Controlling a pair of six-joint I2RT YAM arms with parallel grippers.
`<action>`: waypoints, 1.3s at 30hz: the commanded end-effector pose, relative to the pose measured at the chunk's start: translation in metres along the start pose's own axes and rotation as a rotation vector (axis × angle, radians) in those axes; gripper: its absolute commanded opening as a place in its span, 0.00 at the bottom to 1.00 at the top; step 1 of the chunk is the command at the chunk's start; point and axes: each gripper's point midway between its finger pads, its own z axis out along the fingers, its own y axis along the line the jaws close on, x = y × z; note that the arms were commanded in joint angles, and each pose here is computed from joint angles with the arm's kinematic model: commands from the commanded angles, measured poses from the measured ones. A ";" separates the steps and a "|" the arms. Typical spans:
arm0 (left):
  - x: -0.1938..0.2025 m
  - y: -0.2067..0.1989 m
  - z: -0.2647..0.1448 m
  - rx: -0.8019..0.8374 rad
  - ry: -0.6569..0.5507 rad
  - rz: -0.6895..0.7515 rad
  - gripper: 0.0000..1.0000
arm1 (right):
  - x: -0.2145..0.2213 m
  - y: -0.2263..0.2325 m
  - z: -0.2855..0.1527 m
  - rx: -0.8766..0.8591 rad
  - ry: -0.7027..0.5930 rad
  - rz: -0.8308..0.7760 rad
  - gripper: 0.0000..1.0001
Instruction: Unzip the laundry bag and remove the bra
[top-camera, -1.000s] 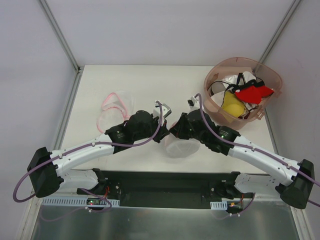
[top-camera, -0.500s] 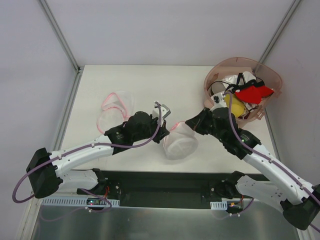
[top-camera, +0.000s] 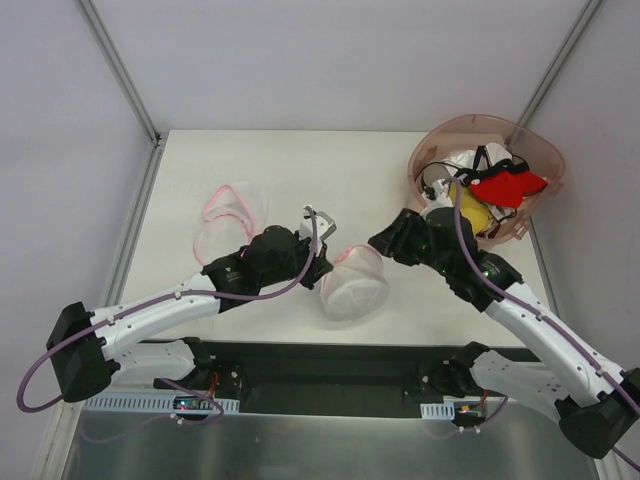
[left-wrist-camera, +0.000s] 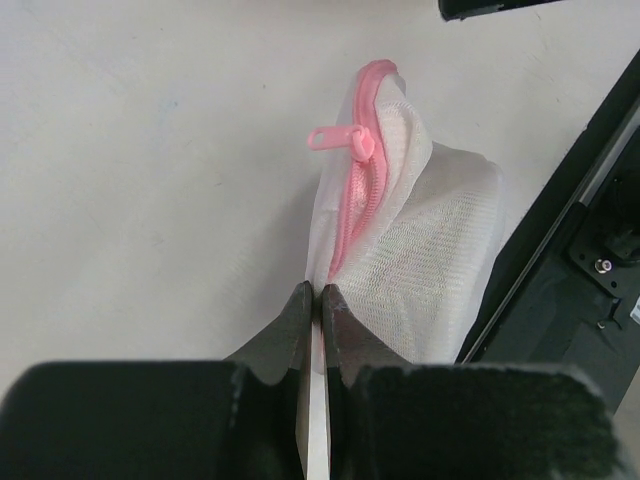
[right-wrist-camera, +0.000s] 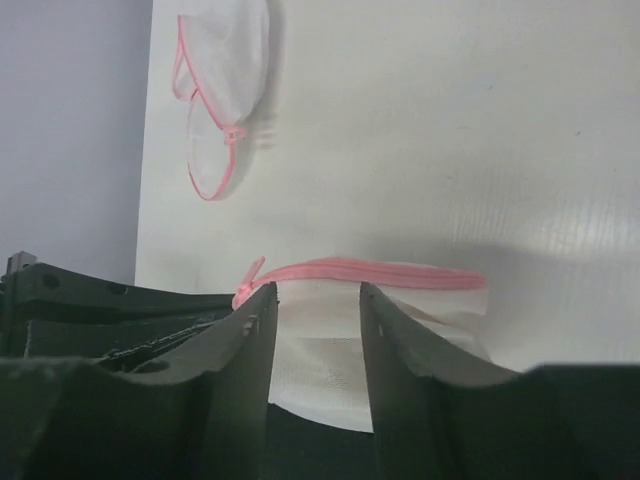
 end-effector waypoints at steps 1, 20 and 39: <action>-0.018 -0.004 -0.008 0.030 -0.069 0.048 0.00 | 0.004 0.018 -0.001 -0.034 0.107 -0.199 0.66; -0.046 -0.016 -0.028 0.238 -0.222 0.488 0.00 | 0.015 -0.004 -0.022 -0.281 0.183 -0.655 0.81; -0.056 -0.014 -0.033 0.304 -0.249 0.535 0.00 | 0.045 0.015 -0.016 -0.452 0.117 -0.857 0.61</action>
